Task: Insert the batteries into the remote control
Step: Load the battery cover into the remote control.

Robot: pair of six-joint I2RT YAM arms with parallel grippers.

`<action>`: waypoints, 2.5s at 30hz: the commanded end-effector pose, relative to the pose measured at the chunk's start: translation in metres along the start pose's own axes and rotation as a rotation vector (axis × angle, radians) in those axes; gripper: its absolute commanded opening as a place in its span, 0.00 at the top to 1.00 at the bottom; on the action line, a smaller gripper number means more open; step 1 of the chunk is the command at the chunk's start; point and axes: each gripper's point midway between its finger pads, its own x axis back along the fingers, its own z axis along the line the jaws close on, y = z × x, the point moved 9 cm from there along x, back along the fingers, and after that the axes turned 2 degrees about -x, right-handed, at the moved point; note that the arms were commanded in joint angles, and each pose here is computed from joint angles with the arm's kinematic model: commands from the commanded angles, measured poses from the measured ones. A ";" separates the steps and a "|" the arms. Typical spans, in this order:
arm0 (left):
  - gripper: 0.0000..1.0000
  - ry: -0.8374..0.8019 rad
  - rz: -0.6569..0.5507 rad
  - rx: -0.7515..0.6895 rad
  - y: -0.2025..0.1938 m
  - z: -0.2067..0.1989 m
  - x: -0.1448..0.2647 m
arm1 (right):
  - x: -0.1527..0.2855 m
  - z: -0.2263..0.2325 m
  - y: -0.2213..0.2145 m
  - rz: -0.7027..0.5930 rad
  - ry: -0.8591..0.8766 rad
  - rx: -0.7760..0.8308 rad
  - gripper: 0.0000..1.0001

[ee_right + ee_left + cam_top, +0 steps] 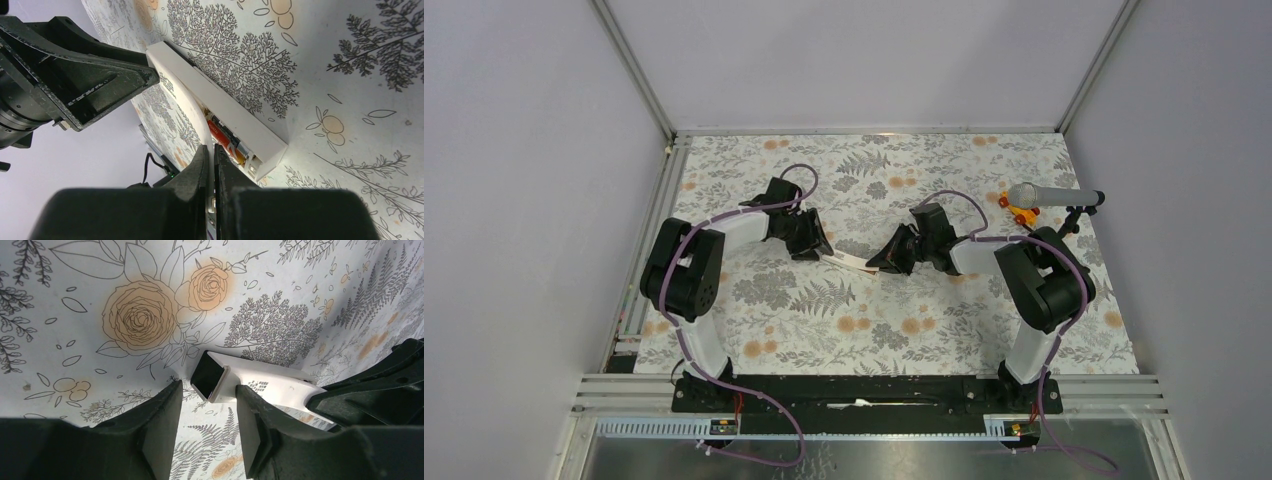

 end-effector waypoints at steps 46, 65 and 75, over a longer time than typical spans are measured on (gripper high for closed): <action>0.59 0.236 0.055 -0.035 -0.017 0.032 -0.027 | 0.024 0.009 0.013 -0.051 -0.223 0.103 0.67; 0.73 0.232 0.062 -0.075 -0.014 0.030 -0.025 | 0.018 -0.026 0.004 0.006 -0.352 0.109 0.80; 0.92 0.210 0.080 -0.076 -0.018 0.030 -0.028 | 0.008 -0.024 0.003 0.002 -0.316 0.100 0.80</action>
